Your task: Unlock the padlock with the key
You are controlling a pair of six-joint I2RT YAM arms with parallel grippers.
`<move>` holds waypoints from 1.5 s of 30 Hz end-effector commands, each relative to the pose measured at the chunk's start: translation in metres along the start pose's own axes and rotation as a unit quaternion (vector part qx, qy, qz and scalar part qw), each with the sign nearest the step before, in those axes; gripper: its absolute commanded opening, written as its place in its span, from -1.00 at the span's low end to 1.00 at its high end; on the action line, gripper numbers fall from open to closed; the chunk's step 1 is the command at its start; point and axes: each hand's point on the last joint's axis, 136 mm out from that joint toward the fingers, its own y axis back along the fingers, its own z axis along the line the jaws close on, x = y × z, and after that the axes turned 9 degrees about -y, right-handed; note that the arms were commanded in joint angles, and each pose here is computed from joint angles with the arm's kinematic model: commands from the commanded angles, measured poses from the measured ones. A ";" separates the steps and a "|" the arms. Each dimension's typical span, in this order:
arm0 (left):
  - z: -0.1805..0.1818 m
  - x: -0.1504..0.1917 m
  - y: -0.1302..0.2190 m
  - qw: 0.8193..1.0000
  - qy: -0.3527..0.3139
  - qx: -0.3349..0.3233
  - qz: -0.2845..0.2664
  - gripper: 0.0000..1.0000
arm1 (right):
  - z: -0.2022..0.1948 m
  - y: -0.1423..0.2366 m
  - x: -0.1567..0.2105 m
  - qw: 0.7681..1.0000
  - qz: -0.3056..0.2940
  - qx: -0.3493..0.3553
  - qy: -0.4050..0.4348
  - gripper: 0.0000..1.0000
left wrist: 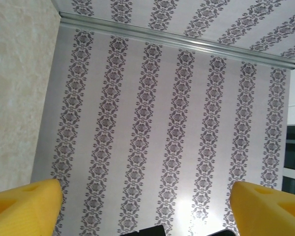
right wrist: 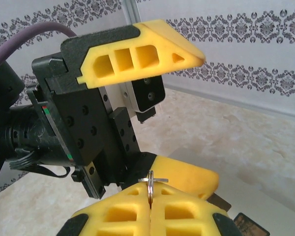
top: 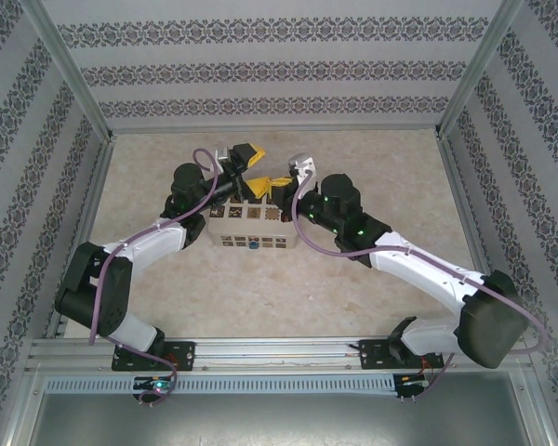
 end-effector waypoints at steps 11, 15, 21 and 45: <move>-0.023 0.003 -0.006 0.999 -0.009 0.047 0.009 0.44 | 0.005 -0.024 -0.010 1.000 -0.007 -0.020 0.014 -1.00; -0.019 0.002 -0.006 0.999 -0.008 0.039 0.008 0.34 | 0.001 -0.022 -0.004 1.000 -0.002 -0.014 0.011 -1.00; -0.014 0.002 -0.005 0.999 -0.005 0.036 0.006 0.09 | -0.002 -0.018 -0.001 1.000 -0.001 -0.007 0.008 -1.00; 0.000 0.002 -0.002 1.000 -0.009 0.007 -0.001 -0.78 | -0.004 -0.011 -0.002 1.000 -0.009 -0.001 -0.001 -1.00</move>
